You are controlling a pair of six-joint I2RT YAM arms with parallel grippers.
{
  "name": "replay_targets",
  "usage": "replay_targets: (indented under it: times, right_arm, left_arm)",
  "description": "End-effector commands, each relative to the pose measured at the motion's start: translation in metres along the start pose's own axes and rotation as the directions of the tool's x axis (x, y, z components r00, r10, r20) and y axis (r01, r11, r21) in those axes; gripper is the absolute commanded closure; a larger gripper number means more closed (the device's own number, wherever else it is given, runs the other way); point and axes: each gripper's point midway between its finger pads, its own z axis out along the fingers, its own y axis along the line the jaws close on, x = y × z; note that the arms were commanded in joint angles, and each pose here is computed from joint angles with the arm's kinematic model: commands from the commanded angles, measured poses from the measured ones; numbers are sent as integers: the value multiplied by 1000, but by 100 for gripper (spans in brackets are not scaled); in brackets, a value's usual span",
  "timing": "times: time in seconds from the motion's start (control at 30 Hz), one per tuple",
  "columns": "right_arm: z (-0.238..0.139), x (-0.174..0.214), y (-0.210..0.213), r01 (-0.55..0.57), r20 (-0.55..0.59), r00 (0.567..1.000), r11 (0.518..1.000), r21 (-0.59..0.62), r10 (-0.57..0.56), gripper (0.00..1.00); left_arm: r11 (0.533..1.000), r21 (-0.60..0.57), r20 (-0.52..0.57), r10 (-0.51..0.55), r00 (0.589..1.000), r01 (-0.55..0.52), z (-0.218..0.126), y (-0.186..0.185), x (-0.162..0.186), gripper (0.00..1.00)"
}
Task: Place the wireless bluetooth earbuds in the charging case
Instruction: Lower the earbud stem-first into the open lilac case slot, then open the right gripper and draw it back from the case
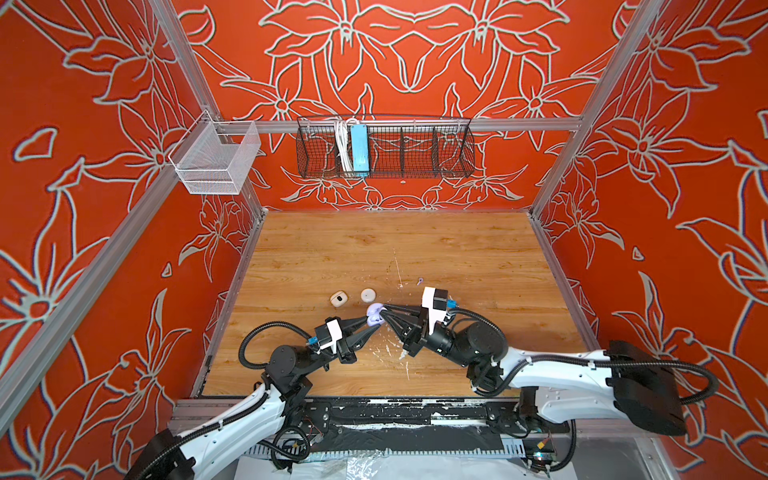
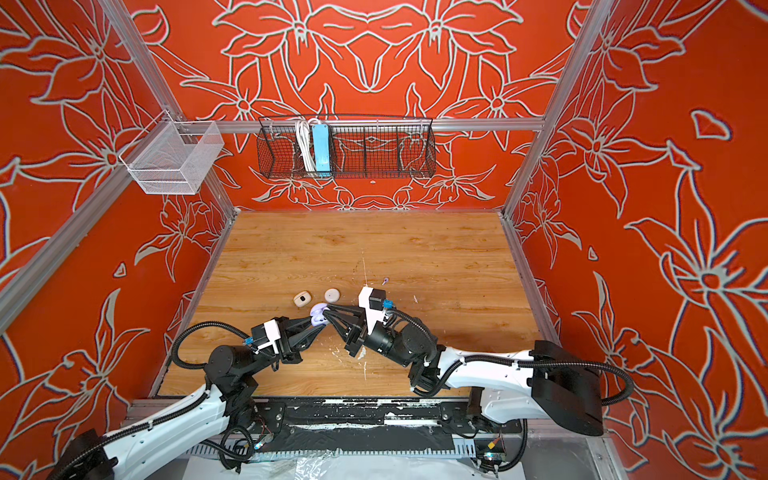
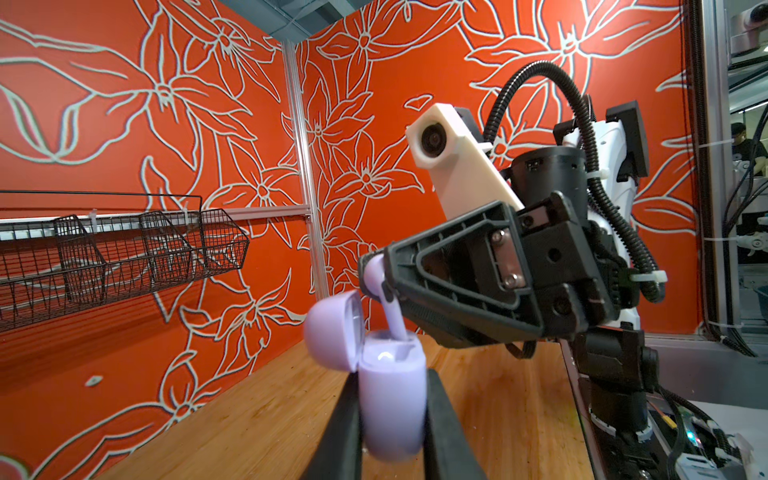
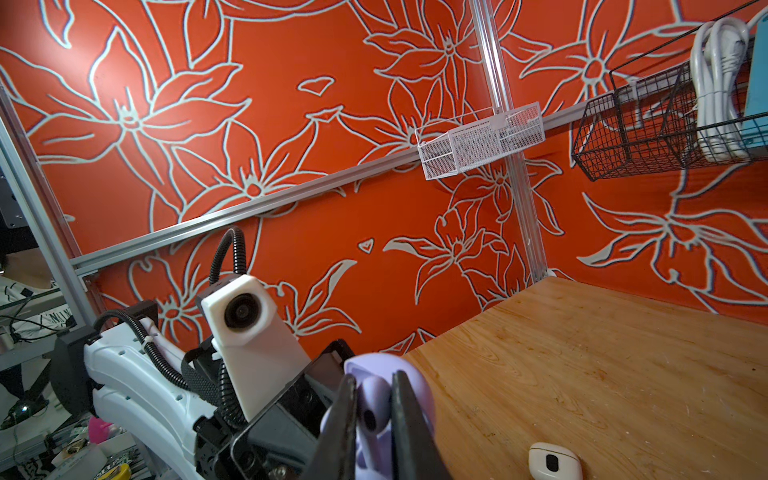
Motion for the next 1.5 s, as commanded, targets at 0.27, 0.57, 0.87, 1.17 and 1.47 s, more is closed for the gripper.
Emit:
replay_targets:
  times: [0.27, 0.57, 0.87, 1.17, 1.47]
  right_arm:
    - [6, 7, 5, -77, 21, 997, 996, -43, 78, 87]
    - [8, 13, 6, -96, 30, 995, 995, -18, 96, 88]
    - [-1, 13, 1, -98, 39, 994, 995, 20, 97, 89]
    - [-8, 19, -6, -94, 26, 995, 993, 68, 92, 89]
    - [-6, 26, -4, -76, -17, 997, 995, 66, 77, 73]
  left_arm:
    - [999, -20, 44, 29, 999, -29, -5, -1, -12, 100]
    - [999, -26, 42, 29, 999, -28, -5, 0, -11, 100]
    - [998, -45, 50, 34, 998, -32, -7, 2, -13, 100]
    - [998, -42, 58, 47, 997, -44, -9, 0, -15, 100]
    - [998, -28, 57, 53, 997, -52, -8, -3, -15, 100]
